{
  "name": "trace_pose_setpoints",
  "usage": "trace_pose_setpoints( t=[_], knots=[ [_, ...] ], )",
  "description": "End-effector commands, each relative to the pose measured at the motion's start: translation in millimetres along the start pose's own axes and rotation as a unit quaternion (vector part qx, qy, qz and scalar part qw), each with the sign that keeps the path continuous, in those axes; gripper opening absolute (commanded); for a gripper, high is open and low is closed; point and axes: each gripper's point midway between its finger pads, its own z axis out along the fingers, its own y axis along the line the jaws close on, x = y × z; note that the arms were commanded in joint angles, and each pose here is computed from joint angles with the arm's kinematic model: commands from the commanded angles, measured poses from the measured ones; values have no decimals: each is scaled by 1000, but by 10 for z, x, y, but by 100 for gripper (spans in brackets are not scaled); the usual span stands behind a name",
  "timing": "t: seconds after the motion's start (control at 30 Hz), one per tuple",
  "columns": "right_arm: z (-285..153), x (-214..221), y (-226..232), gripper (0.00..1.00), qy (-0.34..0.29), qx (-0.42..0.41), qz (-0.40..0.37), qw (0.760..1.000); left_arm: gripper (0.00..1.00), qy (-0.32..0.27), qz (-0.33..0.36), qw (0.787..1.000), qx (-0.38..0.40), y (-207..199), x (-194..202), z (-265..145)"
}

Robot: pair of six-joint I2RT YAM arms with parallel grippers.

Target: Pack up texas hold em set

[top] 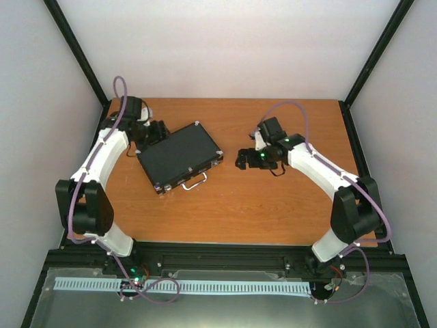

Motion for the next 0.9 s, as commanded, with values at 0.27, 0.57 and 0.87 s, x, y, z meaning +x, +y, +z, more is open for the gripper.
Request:
trace_pose_setpoints(
  t=[0.27,0.57,0.87],
  knots=[
    [331,87,1119,98,35,-107,-38,993,74,-118,-73,990,-33,433,-1598,107],
    [676,348,1745,95,58,-140,-27,988,60,-72,-122,989,-44,1110,-1784,969],
    [925,376,2452,80,54,-219,84,971,14,-18,-148,988,-45,1534,-1522,1446]
  ],
)
